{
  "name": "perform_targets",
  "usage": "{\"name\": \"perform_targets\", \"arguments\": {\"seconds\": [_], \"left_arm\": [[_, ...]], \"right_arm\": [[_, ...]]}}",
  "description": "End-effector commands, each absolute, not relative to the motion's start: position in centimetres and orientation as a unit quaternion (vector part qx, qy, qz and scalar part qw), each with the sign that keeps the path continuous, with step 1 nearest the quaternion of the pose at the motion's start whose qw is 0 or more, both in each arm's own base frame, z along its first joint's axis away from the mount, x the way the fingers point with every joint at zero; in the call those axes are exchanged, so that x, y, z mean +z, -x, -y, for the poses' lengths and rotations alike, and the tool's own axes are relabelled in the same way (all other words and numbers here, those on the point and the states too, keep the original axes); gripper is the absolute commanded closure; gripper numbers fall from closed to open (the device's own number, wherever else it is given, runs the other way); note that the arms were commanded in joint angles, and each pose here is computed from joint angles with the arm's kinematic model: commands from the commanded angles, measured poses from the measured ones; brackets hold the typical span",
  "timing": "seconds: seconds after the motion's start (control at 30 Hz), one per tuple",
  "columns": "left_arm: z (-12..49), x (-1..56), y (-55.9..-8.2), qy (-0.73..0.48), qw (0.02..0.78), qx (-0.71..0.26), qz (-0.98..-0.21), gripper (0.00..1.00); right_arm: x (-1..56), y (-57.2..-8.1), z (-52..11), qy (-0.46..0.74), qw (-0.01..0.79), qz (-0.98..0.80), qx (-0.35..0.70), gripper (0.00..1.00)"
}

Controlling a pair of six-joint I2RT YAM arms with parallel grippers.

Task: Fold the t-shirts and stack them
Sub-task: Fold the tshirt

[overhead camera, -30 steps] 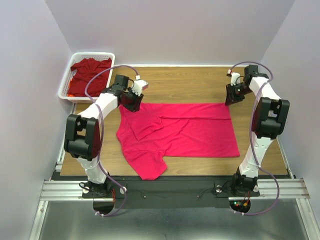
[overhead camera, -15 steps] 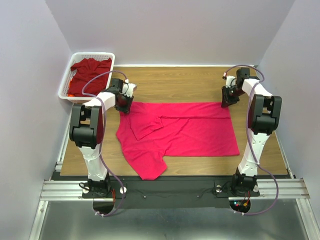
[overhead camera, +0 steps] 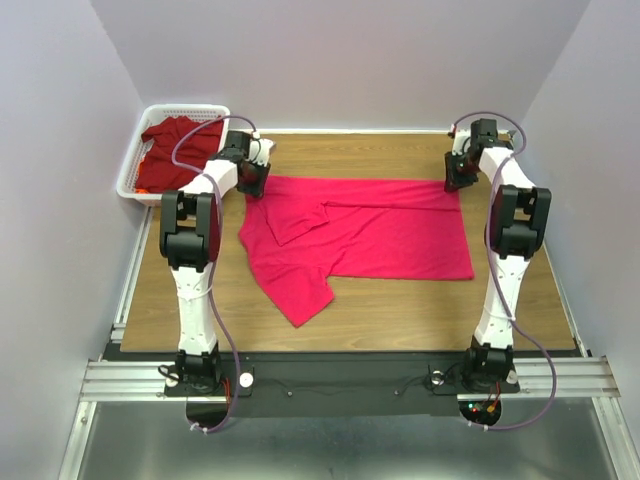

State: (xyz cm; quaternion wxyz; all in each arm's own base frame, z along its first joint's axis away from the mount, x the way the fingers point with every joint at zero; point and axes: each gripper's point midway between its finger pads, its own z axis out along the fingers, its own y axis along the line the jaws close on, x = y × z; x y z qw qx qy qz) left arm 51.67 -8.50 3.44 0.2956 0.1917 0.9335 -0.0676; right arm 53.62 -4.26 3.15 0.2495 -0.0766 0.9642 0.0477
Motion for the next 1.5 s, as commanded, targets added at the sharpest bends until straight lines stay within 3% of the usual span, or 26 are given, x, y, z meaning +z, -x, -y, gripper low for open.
{"name": "perform_targets", "arguments": {"seconds": [0.0, 0.1, 0.23, 0.3, 0.5, 0.7, 0.93, 1.2, 1.37, 1.47], "left_arm": [[8.2, 5.3, -53.2, -0.195, 0.302, -0.07, -0.93, 0.62], [9.2, 8.0, -53.5, -0.212, 0.327, -0.094, -0.916, 0.59], [10.1, 13.8, -52.6, -0.229, 0.369, -0.115, -0.893, 0.56], [10.3, 15.4, -51.6, -0.236, 0.376, -0.121, -0.888, 0.54], [10.1, 15.8, -46.5, -0.261, 0.361, -0.13, -0.886, 0.5], [9.3, 10.9, -40.8, -0.273, 0.306, -0.132, -0.902, 0.55], [8.3, 5.4, -36.4, -0.254, 0.245, -0.128, -0.927, 0.6], [6.5, 1.9, -33.6, -0.233, 0.198, -0.093, -0.947, 0.68], [6.5, 3.4, -32.9, -0.25, 0.204, -0.095, -0.942, 0.69], [7.1, 6.1, -33.1, -0.269, 0.216, -0.11, -0.932, 0.63]], "right_arm": [[1.8, -55.4, 5.3, 0.07, 0.262, -0.962, 0.036, 0.69], [4.4, -55.5, 4.4, 0.08, 0.285, -0.954, 0.057, 0.62], [11.6, -54.9, 3.0, 0.104, 0.339, -0.932, 0.079, 0.45], [13.2, -54.0, 2.7, 0.118, 0.346, -0.927, 0.081, 0.44], [12.7, -47.9, 1.6, 0.147, 0.291, -0.94, 0.101, 0.46], [8.4, -40.8, 0.4, 0.148, 0.204, -0.958, 0.136, 0.55], [3.9, -36.3, 0.6, 0.156, 0.133, -0.97, 0.133, 0.61], [0.6, -36.3, 3.5, 0.155, 0.105, -0.98, 0.068, 0.64], [3.5, -36.7, 3.5, 0.167, 0.13, -0.975, 0.068, 0.62], [7.0, -36.5, 2.6, 0.205, 0.158, -0.962, 0.085, 0.55]]}}
